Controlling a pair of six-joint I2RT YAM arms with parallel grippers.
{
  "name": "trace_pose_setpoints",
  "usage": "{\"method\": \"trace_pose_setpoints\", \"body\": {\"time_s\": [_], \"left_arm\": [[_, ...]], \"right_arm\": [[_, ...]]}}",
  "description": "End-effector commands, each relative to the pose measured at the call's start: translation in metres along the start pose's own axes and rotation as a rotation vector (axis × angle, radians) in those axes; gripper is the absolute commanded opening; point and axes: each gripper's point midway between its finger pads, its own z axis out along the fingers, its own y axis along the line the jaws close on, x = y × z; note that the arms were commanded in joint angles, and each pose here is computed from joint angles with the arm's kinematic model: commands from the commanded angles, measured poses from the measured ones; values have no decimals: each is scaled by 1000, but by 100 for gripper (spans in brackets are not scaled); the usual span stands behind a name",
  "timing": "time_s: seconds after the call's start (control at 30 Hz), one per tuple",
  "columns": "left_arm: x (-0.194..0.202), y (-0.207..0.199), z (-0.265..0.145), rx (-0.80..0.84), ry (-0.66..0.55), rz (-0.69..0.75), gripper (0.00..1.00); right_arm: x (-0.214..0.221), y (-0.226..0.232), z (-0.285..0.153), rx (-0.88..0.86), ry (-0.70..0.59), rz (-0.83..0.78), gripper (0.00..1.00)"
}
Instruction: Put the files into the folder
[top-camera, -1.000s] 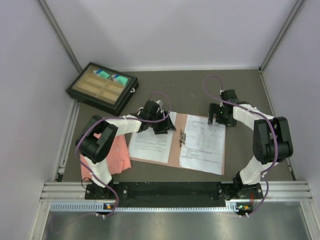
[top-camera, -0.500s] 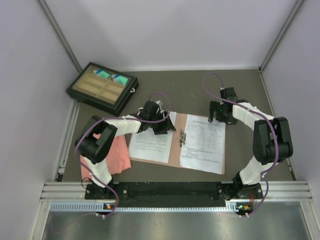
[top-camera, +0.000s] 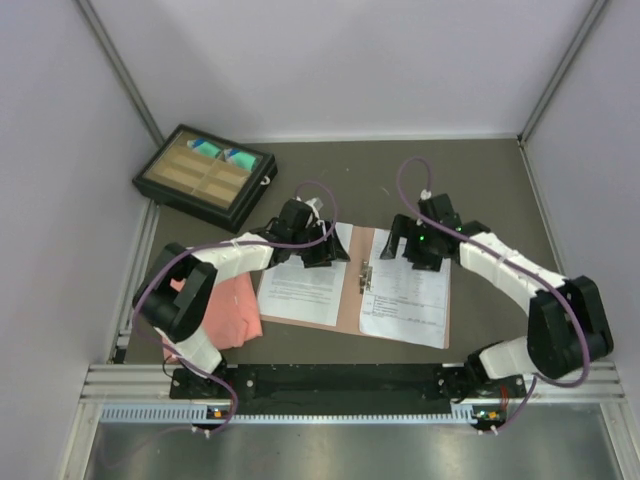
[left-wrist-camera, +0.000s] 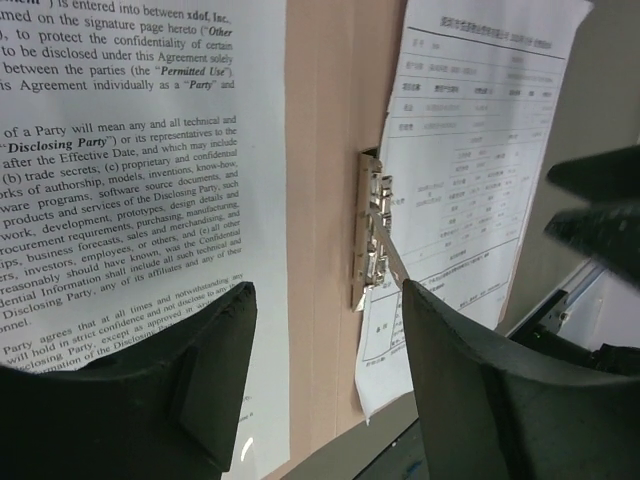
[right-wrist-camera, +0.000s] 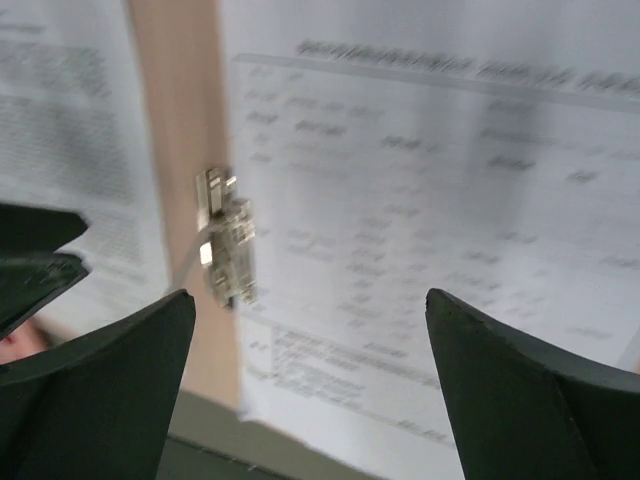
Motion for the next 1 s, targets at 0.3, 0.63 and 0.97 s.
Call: {"method": "trace_pose_setpoints", "body": {"time_s": [0.3, 0.63, 0.97], "left_arm": [[-10, -30, -28, 83, -39, 72, 65], [-2, -30, -34, 106, -35, 82, 65], [-1, -29, -37, 104, -39, 91, 65]], "right_arm": [[29, 87, -28, -312, 9, 549, 55], [52, 102, -4, -290, 75, 672, 33], [56, 109, 10, -287, 71, 690, 28]]}}
